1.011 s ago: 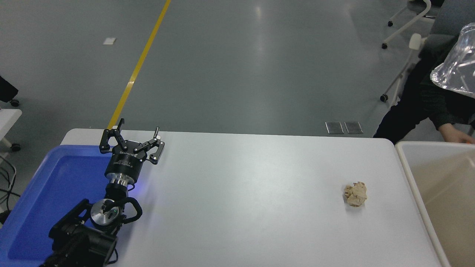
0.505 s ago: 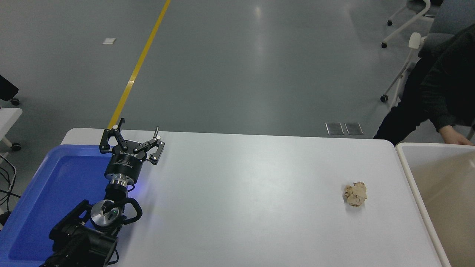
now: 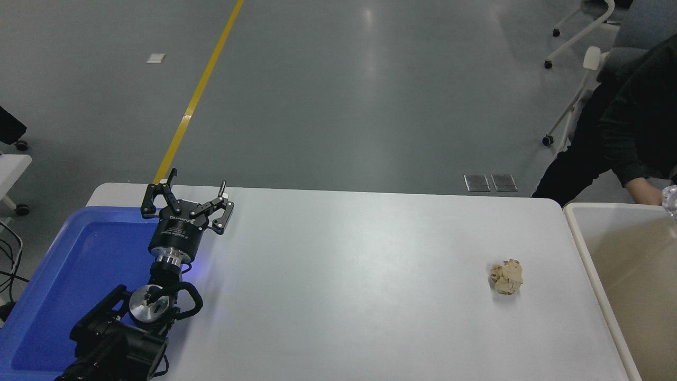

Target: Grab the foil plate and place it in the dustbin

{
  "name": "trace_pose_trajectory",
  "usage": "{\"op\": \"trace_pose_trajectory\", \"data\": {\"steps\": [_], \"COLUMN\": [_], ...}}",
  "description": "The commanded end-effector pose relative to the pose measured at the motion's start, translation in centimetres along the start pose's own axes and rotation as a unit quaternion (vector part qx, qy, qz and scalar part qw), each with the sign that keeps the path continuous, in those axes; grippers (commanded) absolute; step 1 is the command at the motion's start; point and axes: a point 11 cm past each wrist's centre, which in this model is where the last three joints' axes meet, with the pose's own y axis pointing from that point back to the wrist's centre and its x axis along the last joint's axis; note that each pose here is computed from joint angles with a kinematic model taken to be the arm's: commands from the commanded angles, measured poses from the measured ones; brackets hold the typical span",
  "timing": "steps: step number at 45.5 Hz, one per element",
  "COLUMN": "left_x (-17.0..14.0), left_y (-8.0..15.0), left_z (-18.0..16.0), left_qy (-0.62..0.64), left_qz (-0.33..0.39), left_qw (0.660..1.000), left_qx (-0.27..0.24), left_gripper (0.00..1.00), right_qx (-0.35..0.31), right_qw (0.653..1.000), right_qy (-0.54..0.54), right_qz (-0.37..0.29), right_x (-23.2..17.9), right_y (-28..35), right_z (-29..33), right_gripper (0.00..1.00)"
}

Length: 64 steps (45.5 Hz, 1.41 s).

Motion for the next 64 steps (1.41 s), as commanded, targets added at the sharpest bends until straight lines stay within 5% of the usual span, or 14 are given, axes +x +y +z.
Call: {"op": "trace_pose_trajectory", "data": {"steps": [1, 17, 19, 21, 26, 47, 64], "left_x": [0.0, 0.0, 0.0, 0.0, 0.0, 0.0, 0.0], "left_y": [0.0, 0.0, 0.0, 0.0, 0.0, 0.0, 0.0], "left_z": [0.0, 0.0, 0.0, 0.0, 0.0, 0.0, 0.0], "left_qy": [0.000, 0.000, 0.000, 0.001, 0.001, 0.000, 0.000], "left_qz": [0.000, 0.000, 0.000, 0.000, 0.000, 0.000, 0.000], "left_qw": [1.000, 1.000, 1.000, 1.000, 1.000, 1.000, 1.000], "left_qx": [0.000, -0.001, -0.001, 0.000, 0.000, 0.000, 0.000], "left_gripper": [0.99, 0.99, 0.99, 0.99, 0.99, 0.99, 0.99], "right_qx": [-0.034, -0.037, -0.037, -0.036, -0.034, 0.002, 0.102], "right_qw": [0.999, 0.999, 0.999, 0.999, 0.999, 1.000, 0.993], "right_qy": [-0.021, -0.014, -0.014, -0.016, -0.017, -0.005, 0.044], "right_qz": [-0.024, -0.027, -0.026, -0.023, -0.020, 0.008, -0.040], "right_x": [-4.7, -5.1, -4.9, -4.7, -4.1, 1.6, 9.8], "right_y": [1.2, 1.4, 1.4, 1.3, 1.1, -0.3, 0.1], "right_z": [3.7, 4.4, 4.4, 4.3, 4.1, 0.1, -12.1], "right_gripper": [0.00, 0.00, 0.18, 0.55, 1.00, 1.00, 1.00]}}
